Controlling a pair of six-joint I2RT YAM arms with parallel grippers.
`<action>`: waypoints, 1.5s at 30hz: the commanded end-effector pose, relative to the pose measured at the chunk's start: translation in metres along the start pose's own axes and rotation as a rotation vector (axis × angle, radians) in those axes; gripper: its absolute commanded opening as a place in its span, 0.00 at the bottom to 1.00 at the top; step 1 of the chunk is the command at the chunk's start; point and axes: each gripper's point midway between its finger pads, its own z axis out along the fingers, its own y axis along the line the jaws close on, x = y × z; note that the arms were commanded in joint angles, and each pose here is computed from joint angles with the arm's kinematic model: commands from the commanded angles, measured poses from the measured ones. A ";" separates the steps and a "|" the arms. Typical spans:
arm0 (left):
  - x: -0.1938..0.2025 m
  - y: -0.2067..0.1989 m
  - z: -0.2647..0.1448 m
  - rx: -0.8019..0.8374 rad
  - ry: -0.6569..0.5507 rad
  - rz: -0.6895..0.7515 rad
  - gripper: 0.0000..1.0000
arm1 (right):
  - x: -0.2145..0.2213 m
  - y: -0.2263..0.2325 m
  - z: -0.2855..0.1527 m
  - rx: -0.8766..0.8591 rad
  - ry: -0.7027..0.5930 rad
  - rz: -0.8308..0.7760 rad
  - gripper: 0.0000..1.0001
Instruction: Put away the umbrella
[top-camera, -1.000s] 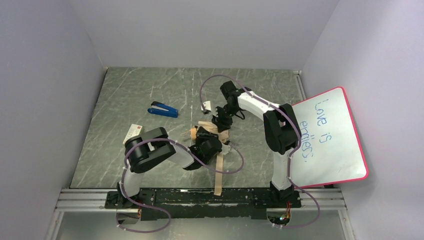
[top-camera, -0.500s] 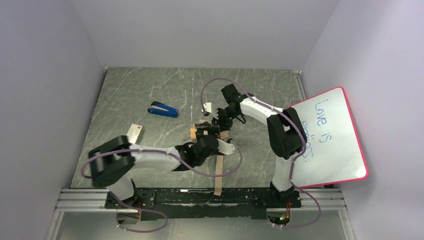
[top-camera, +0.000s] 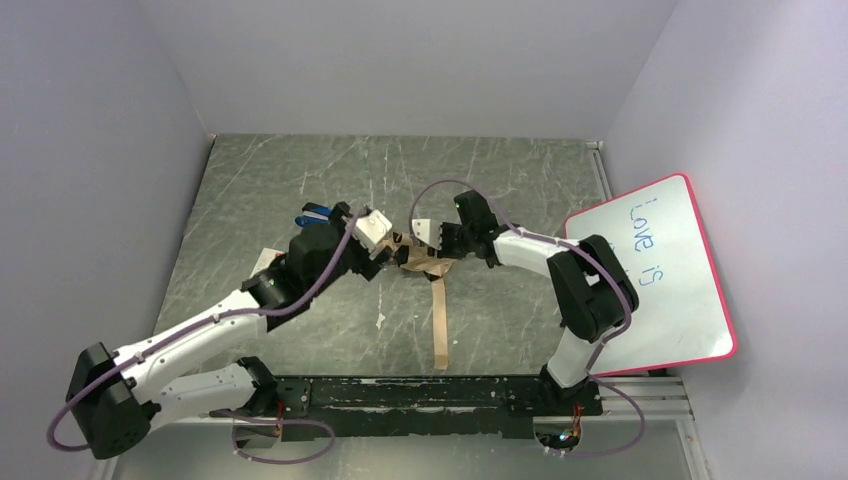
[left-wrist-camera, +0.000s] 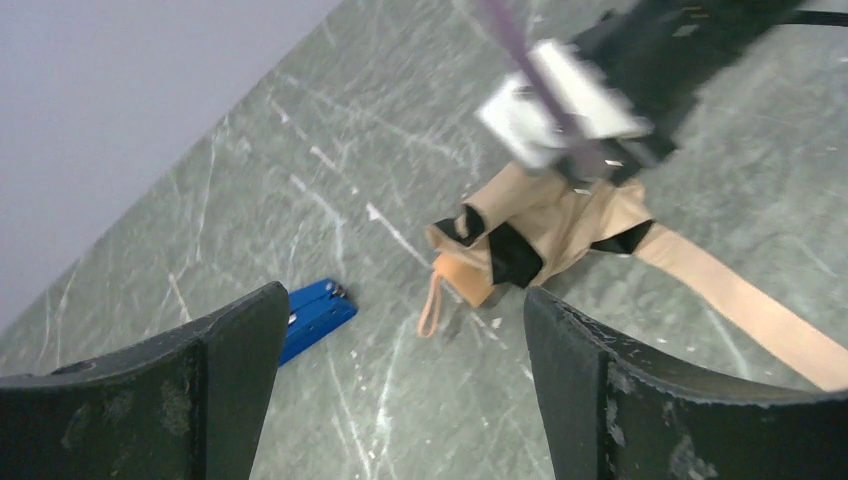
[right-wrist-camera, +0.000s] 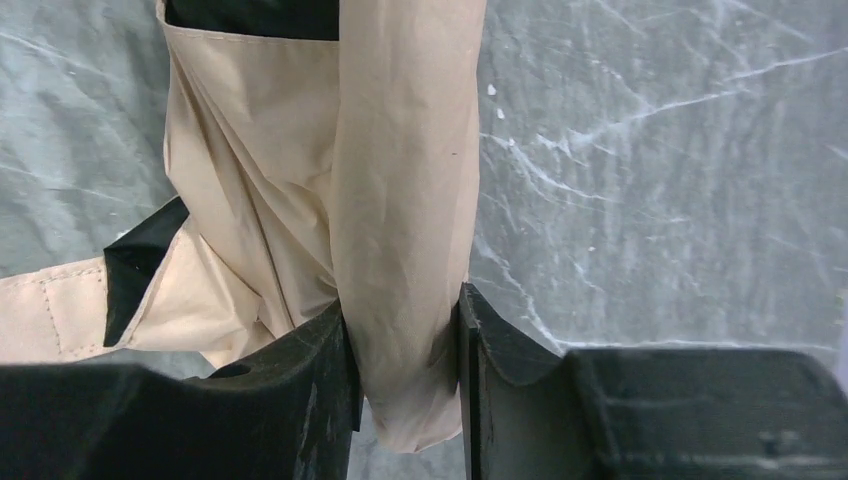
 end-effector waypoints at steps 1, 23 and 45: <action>0.006 0.006 0.014 0.095 0.047 -0.096 0.90 | 0.064 0.028 0.005 0.038 0.229 -0.040 0.36; 0.047 -0.024 0.130 0.680 0.217 0.019 0.97 | 0.058 0.082 -0.011 0.221 0.314 -0.223 0.36; 0.148 -0.071 0.138 0.890 0.537 -0.109 0.97 | 0.039 0.096 -0.005 0.216 0.299 -0.282 0.35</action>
